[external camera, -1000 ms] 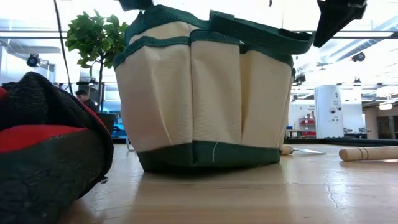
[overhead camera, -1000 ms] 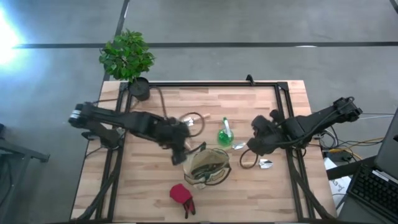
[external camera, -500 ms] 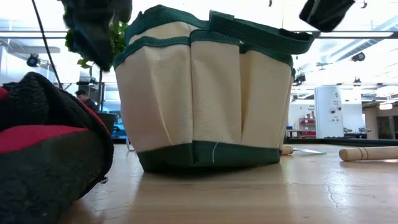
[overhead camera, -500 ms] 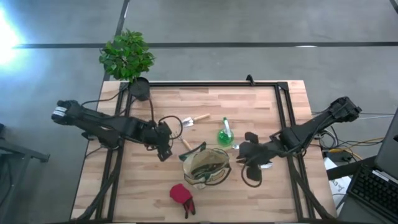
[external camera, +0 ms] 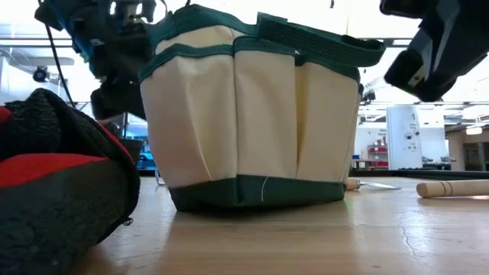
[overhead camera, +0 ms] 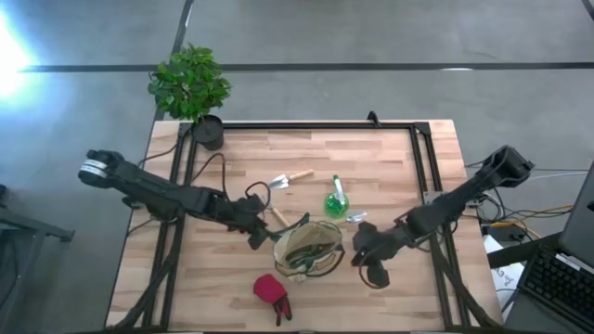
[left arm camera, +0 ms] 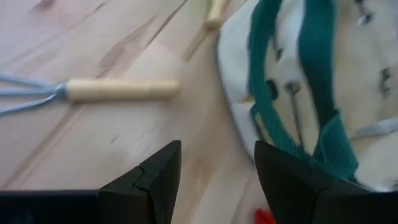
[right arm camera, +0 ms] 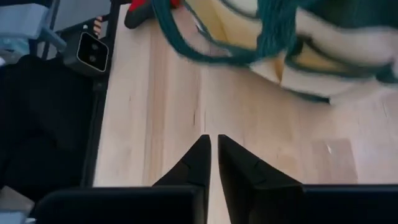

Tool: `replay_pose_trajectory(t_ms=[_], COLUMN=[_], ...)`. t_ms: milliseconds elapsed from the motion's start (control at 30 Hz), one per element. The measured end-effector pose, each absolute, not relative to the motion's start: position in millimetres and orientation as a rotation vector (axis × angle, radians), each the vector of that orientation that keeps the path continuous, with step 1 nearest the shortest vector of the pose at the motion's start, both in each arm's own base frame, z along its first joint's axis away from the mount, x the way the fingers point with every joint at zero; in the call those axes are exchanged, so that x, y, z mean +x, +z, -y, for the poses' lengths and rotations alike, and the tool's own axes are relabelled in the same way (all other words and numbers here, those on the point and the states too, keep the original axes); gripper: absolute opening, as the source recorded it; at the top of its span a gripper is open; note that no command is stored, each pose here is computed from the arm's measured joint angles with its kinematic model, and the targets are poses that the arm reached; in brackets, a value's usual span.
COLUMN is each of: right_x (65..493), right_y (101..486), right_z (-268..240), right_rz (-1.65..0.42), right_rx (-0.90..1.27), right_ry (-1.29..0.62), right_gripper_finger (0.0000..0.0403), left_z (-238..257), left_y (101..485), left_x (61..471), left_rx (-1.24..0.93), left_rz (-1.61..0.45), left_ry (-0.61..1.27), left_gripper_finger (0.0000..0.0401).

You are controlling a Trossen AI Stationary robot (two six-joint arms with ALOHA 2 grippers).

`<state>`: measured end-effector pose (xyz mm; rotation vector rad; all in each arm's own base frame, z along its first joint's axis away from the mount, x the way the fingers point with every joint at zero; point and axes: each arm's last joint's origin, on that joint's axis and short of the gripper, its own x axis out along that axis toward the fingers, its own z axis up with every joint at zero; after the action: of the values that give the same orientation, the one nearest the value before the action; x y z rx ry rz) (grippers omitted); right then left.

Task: Pick & Place Garden tools in Gardening bag
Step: Put the garden sprayer into the gardening bag

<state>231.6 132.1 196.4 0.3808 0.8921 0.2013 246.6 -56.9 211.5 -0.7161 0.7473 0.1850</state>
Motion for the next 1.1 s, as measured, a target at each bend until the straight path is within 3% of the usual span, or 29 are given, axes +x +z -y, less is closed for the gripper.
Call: replay_pose_trajectory(t_ms=[467, 700, 1100], right_x=[277, 282, 282], right_y=[178, 187, 203], right_z=[-154, -152, -150], right_rz=[-0.898, -0.986, -0.901], right_rx=[0.177, 0.057, 0.107], right_ry=[0.192, 0.063, 0.077], right_gripper_finger=[0.0008, 0.0008, 0.0008], left_z=[43, 35, 19], left_y=[216, 215, 224], left_x=[277, 303, 360], left_rx=[-0.649, -0.654, -0.594], left_rz=[-0.712, -0.695, -0.692], left_ry=[0.090, -0.051, -0.270], left_gripper_finger=[0.0203, 0.0172, 0.0132])
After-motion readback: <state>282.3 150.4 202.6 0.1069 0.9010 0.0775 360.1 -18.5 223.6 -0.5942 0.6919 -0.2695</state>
